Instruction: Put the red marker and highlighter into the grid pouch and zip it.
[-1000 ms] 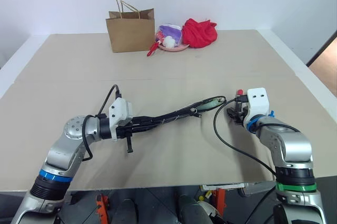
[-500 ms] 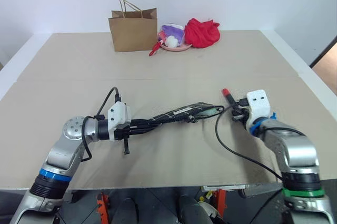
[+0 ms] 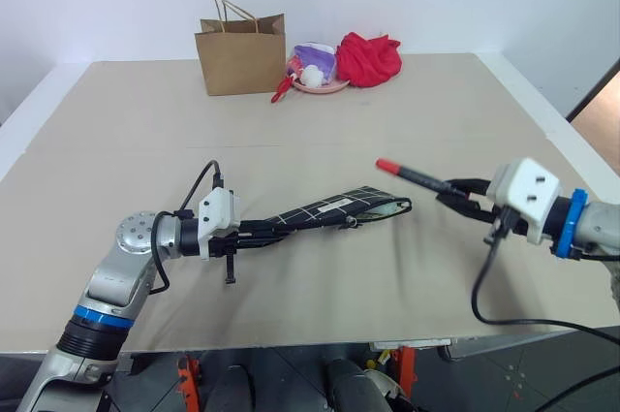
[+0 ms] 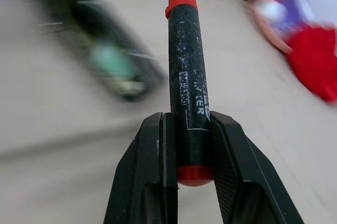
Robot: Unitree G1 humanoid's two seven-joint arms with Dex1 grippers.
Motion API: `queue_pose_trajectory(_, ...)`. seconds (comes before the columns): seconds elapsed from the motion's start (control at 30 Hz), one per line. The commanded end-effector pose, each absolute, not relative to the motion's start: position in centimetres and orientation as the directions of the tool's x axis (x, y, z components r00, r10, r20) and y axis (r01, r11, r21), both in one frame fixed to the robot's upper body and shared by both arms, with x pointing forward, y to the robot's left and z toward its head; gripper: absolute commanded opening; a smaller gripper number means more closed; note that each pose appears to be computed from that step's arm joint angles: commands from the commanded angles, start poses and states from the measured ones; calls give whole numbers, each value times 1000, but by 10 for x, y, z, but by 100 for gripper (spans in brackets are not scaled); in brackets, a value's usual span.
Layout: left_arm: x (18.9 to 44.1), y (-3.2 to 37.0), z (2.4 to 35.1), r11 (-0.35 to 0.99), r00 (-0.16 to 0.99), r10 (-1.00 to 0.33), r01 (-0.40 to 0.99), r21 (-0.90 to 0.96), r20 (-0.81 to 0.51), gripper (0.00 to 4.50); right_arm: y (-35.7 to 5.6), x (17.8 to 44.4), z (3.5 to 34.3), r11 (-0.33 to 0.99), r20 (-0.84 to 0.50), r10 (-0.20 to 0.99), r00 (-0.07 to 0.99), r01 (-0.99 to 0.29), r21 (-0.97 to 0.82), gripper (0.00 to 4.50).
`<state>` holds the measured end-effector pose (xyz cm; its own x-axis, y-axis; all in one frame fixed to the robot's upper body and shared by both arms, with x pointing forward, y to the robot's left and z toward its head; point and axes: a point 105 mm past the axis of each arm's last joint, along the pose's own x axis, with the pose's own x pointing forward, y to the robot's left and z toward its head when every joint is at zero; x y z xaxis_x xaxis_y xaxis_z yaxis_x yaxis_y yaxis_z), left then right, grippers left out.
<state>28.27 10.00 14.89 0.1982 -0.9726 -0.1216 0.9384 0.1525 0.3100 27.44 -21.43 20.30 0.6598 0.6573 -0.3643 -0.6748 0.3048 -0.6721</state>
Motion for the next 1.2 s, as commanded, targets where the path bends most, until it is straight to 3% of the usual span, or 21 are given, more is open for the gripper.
queue_pose_trajectory(0.03,282,100,159,143,189,-977,928,345,-103,0,-216,264,210,138,-426,659,619,-657,-741,57)
queue_pose_trajectory(0.23,281,100,157,135,183,-977,929,346,-109,0,-225,261,207,28,-492,644,586,-661,-750,57)
queue_pose_trajectory(0.63,277,98,155,126,173,-978,932,341,-112,0,-225,269,206,16,-503,631,591,-657,-753,57)
queue_pose_trajectory(1.2,275,91,153,122,164,-981,934,337,-101,0,-184,272,192,11,-578,657,484,-773,-635,57)
